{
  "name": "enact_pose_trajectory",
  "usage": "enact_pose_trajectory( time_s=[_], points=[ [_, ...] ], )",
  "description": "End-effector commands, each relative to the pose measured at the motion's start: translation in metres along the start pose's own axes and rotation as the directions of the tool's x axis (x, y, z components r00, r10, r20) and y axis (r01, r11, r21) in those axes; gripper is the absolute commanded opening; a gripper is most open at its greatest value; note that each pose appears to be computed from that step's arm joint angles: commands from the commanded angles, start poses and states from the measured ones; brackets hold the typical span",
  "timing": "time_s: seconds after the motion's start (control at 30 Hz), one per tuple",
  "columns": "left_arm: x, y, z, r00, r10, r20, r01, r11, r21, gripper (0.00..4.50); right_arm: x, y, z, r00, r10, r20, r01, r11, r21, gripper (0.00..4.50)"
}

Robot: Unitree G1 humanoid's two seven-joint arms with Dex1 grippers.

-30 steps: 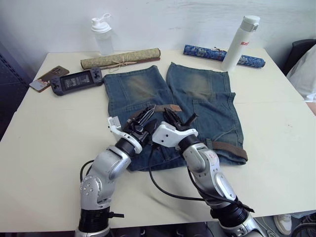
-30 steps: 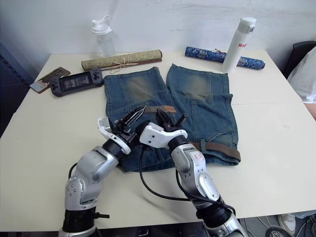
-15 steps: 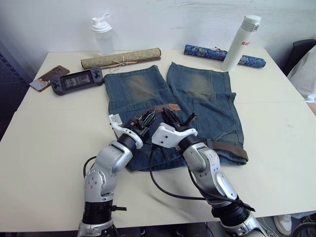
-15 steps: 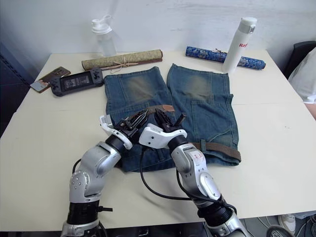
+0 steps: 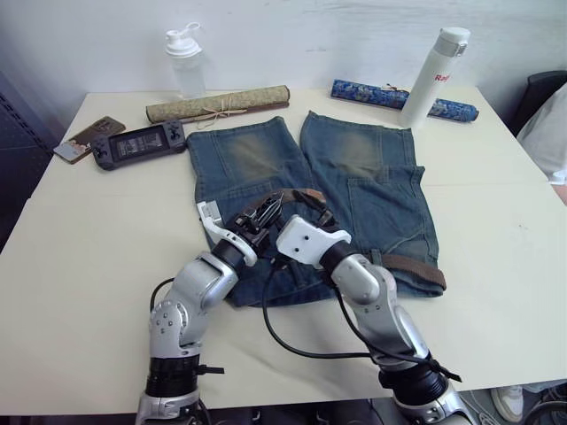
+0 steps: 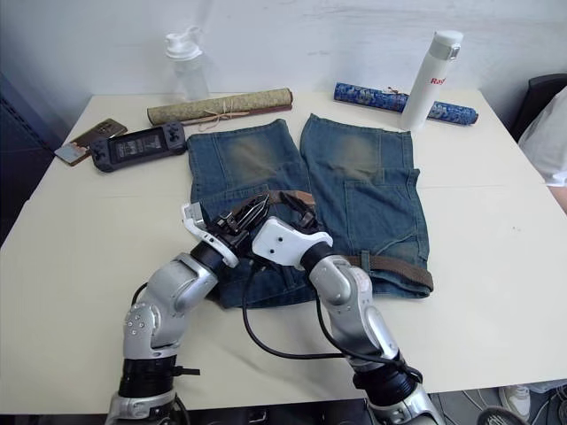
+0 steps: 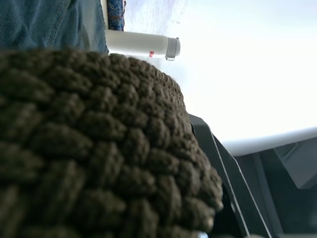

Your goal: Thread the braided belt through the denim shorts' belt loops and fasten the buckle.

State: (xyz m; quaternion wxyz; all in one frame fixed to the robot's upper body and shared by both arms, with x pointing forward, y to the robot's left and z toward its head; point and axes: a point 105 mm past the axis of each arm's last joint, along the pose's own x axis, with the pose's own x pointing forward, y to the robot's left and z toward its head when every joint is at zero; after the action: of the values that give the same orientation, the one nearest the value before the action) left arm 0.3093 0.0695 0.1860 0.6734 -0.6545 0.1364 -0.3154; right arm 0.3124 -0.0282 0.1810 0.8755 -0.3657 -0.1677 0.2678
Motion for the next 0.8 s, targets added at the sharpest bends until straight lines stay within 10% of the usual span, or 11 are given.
enact_pose_trajectory(
  time_s=[0.03,0.4,0.8],
  points=[
    [-0.014,-0.014,0.001,0.997,-0.055,-0.061,0.059,0.996,0.072,0.0,-0.026,-0.029,0.003,1.0,0.001,0.028,-0.005,0.991,0.135,4.48],
    [-0.079,-0.006,-0.013,0.956,-0.041,-0.289,0.11,0.968,0.226,0.0,-0.09,-0.063,-0.026,0.992,0.128,-0.019,-0.088,0.775,0.625,4.48],
    [-0.113,0.036,-0.001,0.949,0.182,-0.259,-0.11,0.957,0.269,0.0,-0.095,-0.055,-0.035,0.988,0.14,-0.065,-0.054,0.708,0.704,4.48]
  ],
)
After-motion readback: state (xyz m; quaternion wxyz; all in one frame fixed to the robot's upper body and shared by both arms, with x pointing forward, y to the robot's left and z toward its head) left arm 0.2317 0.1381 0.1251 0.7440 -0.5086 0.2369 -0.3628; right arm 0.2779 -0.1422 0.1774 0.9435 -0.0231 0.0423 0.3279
